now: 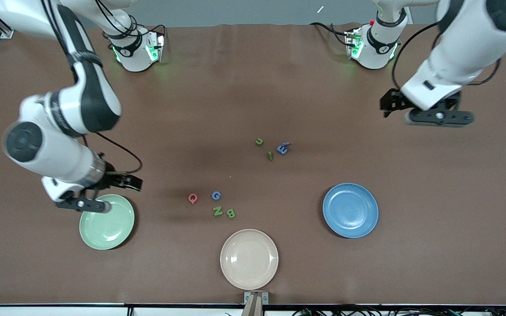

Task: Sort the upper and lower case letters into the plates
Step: 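Grasp the pink o with the right gripper while the left gripper reaches m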

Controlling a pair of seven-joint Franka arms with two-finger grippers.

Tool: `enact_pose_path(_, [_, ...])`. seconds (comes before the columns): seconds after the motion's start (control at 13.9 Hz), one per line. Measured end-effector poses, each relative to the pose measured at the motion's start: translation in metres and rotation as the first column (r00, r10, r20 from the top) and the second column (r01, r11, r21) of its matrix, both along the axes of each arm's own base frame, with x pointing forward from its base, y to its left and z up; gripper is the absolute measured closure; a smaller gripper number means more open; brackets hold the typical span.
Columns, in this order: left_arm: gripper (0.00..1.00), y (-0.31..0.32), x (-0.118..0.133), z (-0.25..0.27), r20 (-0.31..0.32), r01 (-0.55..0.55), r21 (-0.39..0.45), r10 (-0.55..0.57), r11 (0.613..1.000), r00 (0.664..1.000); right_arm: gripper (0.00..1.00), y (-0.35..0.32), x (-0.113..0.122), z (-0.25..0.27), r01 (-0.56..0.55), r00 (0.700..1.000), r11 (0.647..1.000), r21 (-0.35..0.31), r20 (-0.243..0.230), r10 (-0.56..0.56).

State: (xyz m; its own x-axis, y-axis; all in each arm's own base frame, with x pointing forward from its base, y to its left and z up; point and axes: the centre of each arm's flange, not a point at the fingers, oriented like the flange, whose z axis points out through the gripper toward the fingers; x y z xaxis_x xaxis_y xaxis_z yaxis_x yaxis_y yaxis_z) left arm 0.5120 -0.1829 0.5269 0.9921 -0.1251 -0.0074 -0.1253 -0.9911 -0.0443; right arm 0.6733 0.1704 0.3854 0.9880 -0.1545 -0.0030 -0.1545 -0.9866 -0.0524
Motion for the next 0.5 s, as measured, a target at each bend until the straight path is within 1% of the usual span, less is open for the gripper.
enact_pose_path(0.07, [0.00,-0.020,-0.004,-0.025,0.023,-0.003,-0.011,0.003,1.000,1.000,0.00,0.015,0.005,-0.029,0.024,1.000,1.000,0.007,0.012,-0.024])
enact_pose_path(0.14, [0.00,-0.040,-0.009,-0.053,0.032,-0.013,-0.024,0.014,1.000,0.999,0.00,0.030,0.008,-0.058,0.050,0.998,0.999,0.015,0.023,-0.050])
enact_pose_path(0.22, [0.03,-0.058,-0.013,-0.082,0.021,-0.024,-0.037,0.025,0.999,0.999,0.00,0.042,0.010,-0.083,0.072,0.997,0.997,0.023,0.032,-0.073])
enact_pose_path(0.29, [0.03,-0.074,-0.015,-0.109,0.009,-0.039,-0.057,0.040,0.998,0.999,0.00,0.053,0.009,-0.103,0.087,0.995,0.996,0.029,0.038,-0.088])
enact_pose_path(0.36, [0.11,-0.092,-0.015,-0.137,-0.006,-0.064,-0.085,0.063,0.994,0.998,0.00,0.063,0.008,-0.121,0.091,0.995,0.995,0.031,0.038,-0.092])
enact_pose_path(0.43, [0.15,-0.110,-0.016,-0.166,-0.028,-0.082,-0.106,0.080,0.991,0.996,0.00,0.069,0.005,-0.135,0.089,0.995,0.996,0.030,0.030,-0.090])
enact_pose_path(0.5, [0.15,-0.126,-0.019,-0.193,-0.045,-0.096,-0.115,0.091,0.989,0.995,0.00,0.074,0.003,-0.146,0.084,0.996,0.996,0.027,0.022,-0.085])
